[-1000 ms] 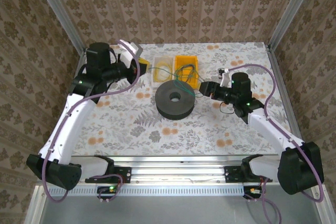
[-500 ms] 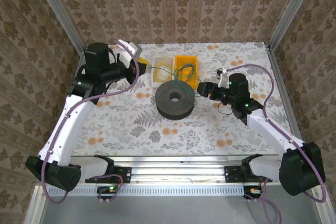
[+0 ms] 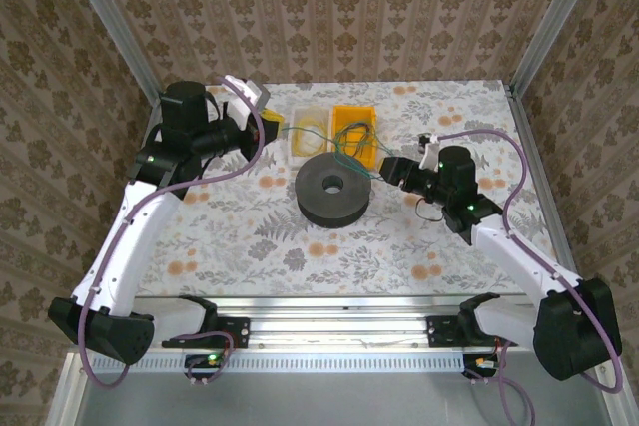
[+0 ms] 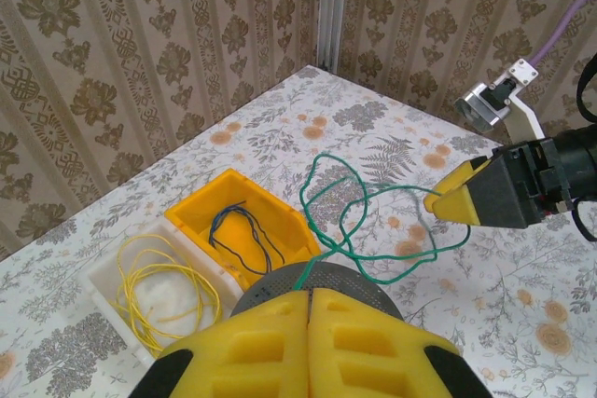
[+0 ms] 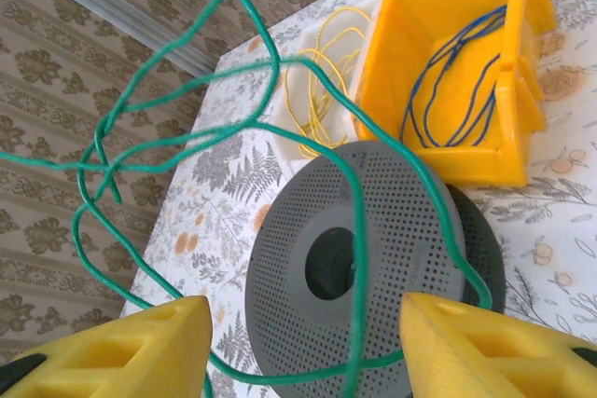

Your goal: Wrap the cables

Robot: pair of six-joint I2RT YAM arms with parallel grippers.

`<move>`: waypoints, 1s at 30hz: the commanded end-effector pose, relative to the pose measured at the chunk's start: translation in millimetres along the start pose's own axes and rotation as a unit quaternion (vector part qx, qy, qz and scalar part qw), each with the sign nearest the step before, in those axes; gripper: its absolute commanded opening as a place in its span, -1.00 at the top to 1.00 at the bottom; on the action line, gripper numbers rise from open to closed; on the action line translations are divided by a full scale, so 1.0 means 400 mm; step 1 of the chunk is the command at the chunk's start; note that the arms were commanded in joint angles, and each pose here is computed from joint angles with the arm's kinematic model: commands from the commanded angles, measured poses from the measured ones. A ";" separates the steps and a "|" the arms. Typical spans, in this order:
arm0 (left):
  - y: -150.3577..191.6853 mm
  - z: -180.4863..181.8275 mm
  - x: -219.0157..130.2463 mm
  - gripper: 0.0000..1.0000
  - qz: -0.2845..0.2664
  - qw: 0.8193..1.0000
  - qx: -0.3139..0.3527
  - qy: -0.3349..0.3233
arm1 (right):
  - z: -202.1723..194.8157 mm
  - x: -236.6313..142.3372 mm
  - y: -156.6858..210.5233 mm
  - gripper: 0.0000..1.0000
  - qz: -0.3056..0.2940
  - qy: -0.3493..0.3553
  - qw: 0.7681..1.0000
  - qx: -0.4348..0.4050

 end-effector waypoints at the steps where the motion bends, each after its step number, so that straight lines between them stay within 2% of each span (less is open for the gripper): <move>1: -0.017 -0.028 -0.016 1.00 -0.018 1.000 0.012 0.018 | 0.022 0.014 -0.011 -0.06 -0.017 -0.037 0.999 0.003; 8: -0.018 -0.028 -0.016 1.00 -0.020 1.000 0.013 0.019 | 0.066 0.056 -0.004 0.20 0.000 -0.093 0.996 0.010; 10: -0.019 -0.028 -0.018 1.00 -0.020 1.000 0.013 0.018 | 0.073 0.068 -0.001 0.36 0.002 -0.097 0.995 0.011; 13: -0.017 -0.029 -0.021 1.00 -0.019 1.000 0.014 0.016 | 0.075 0.072 -0.004 0.79 -0.003 -0.094 0.995 0.011; 15: -0.016 -0.029 -0.024 1.00 -0.019 1.000 0.016 0.014 | 0.072 0.065 -0.007 1.00 -0.004 -0.083 0.997 0.005; 20: -0.013 -0.023 -0.033 1.00 -0.021 1.000 0.018 0.004 | 0.045 0.032 -0.021 1.00 0.010 -0.033 0.999 -0.024; 23: -0.015 -0.016 -0.045 1.00 -0.026 1.000 0.015 -0.002 | 0.005 0.002 -0.025 1.00 0.031 0.028 0.998 -0.045; 27: -0.018 -0.008 -0.065 1.00 -0.034 0.999 0.011 -0.009 | -0.051 -0.037 -0.023 1.00 0.085 0.136 0.982 -0.098; 30: -0.020 -0.003 -0.076 1.00 -0.037 0.999 0.010 -0.015 | -0.076 -0.059 -0.028 1.00 0.106 0.185 0.969 -0.125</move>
Point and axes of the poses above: each hand's point on the last joint's axis, 136 mm out from that joint toward the fingers, its own x axis out along the fingers, its own z axis along the line the jaws close on, y = z × x, the point moved 6 cm from there along -x, back along the fingers, and after that the axes turned 13 degrees about -x, right-handed, at the moved point
